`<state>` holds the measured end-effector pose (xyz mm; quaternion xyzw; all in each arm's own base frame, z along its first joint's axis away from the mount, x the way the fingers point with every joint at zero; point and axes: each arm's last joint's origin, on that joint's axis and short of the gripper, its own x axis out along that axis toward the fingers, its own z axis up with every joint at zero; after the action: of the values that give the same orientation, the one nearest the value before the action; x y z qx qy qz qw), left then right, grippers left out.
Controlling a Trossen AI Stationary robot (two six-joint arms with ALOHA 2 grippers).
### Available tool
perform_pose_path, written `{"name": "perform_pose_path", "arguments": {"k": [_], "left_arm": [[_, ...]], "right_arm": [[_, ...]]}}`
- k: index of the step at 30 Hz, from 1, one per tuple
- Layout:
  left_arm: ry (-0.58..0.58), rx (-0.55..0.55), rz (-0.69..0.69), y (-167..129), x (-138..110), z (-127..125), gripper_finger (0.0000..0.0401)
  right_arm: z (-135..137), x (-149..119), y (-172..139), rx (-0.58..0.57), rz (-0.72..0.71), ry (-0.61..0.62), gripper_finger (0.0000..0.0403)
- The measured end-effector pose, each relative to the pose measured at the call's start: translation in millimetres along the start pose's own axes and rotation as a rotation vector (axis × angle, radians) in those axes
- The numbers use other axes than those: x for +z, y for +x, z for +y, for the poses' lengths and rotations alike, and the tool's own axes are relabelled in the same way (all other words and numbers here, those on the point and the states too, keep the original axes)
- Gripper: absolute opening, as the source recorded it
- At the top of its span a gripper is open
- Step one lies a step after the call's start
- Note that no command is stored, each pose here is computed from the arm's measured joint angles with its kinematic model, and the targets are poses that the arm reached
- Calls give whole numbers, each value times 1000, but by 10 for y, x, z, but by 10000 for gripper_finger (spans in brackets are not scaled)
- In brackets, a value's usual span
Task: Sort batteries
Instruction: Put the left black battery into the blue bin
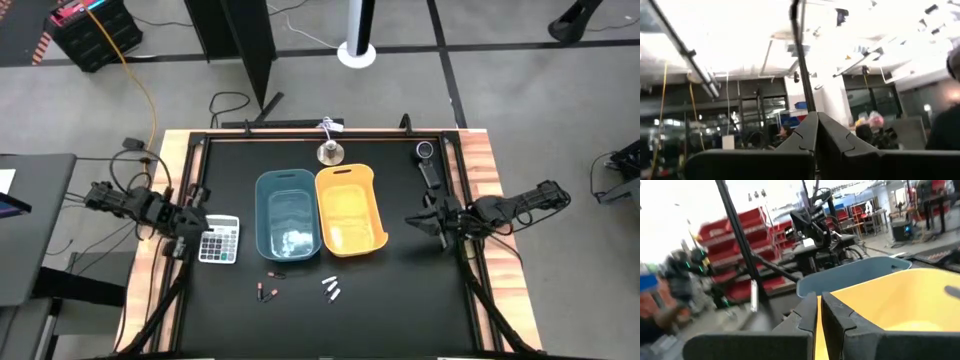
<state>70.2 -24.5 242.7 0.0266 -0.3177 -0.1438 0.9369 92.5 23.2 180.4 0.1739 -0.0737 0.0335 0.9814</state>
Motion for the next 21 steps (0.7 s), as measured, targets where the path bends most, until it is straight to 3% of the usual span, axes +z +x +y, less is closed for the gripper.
{"name": "perform_pose_path", "arguments": {"k": [6, 16, 21], "left_arm": [[-142, 40, 180, 119, -231, -18, 6], [-409, -76, 611, 583, -527, -268, 6], [-513, 42, 864, 889, -545, -539, 6]], "right_arm": [[7, 60, 0, 3, -61, -24, 44], [-44, 71, 9, -51, -73, -44, 44], [-66, 79, 12, -73, -82, -48, 44]]}}
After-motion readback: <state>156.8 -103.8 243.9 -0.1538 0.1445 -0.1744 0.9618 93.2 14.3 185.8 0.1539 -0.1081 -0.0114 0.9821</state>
